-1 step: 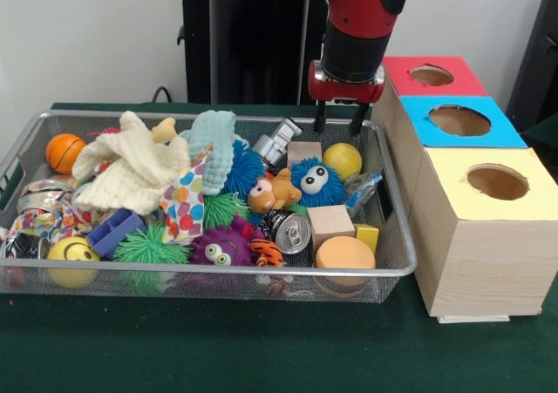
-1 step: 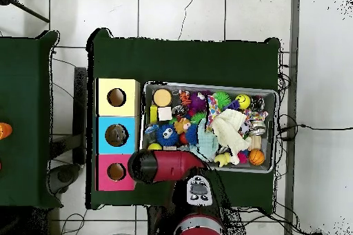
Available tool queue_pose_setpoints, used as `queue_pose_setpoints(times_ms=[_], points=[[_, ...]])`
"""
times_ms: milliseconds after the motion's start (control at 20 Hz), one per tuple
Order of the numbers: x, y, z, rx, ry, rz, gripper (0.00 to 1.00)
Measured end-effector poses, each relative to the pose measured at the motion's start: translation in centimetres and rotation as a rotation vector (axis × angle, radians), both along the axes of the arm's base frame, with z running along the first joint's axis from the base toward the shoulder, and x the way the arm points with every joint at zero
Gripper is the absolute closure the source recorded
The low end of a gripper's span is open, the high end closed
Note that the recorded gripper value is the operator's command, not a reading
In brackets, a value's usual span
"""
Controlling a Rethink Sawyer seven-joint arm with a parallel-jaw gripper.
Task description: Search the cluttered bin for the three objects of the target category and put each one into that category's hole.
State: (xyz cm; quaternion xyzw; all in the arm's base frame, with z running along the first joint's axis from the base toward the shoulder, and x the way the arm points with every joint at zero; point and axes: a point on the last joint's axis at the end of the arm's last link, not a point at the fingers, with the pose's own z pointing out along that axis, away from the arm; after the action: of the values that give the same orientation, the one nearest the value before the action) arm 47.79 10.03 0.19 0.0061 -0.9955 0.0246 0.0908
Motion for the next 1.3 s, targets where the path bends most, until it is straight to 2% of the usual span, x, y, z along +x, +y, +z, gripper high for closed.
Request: queue_pose_setpoints(times_ms=[500, 900, 1150, 1300], points=[[0.0, -0.3, -1.6, 0.006, -0.01, -0.02, 0.0], [0.1, 0.0, -1.6, 0.007, -0.011, -0.02, 0.0], [0.2, 1.2, -1.6, 0.009, -0.013, -0.015, 0.0], [0.2, 1.5, -1.4, -0.005, -0.018, -0.009, 0.0]])
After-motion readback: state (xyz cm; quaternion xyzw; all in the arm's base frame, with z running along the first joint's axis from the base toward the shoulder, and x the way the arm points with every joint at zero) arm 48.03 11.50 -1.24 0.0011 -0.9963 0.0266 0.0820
